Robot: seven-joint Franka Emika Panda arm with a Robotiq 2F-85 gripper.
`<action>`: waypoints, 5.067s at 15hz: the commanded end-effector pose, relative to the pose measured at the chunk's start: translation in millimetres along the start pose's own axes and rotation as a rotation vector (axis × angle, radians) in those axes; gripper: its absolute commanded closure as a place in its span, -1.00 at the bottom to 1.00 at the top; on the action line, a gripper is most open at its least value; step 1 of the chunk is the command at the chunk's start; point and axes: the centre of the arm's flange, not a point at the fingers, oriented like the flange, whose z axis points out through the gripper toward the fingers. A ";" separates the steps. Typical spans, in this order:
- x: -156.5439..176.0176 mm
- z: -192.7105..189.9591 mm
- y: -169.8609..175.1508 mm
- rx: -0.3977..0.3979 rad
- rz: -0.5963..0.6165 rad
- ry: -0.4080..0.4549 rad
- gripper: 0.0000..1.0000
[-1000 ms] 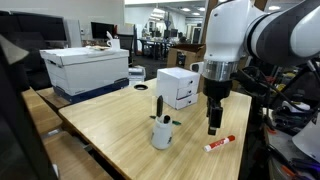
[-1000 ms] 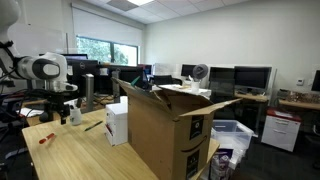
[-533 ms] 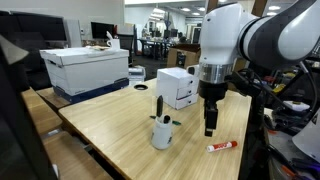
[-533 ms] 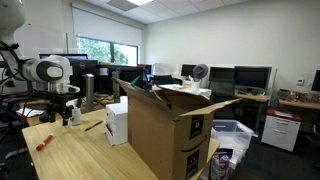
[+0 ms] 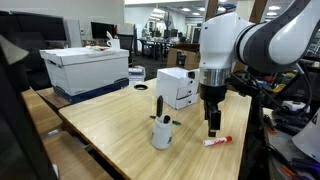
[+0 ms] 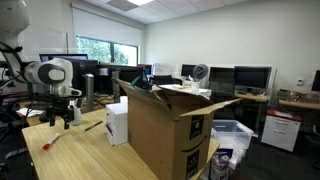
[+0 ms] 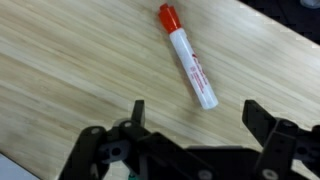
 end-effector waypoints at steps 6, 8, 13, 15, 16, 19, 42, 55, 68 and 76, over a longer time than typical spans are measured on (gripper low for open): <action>-18.3 14.9 48.2 0.060 -0.161 -0.028 -1.00; -21.8 17.6 59.0 0.082 -0.177 -0.033 -1.00; -30.9 25.5 70.9 0.081 -0.189 -0.039 -1.00; -37.7 27.9 67.8 0.072 -0.189 -0.050 -1.00; -40.3 28.9 66.5 0.068 -0.192 -0.056 -1.00; -46.9 31.5 62.9 0.066 -0.192 -0.072 -1.00; -65.2 51.3 20.6 0.039 -0.206 -0.029 -1.00; -61.4 68.3 14.6 0.049 -0.203 -0.052 0.16; -49.6 53.2 -13.9 0.110 -0.151 -0.024 0.82; -26.7 44.1 -45.2 0.118 -0.180 -0.003 0.82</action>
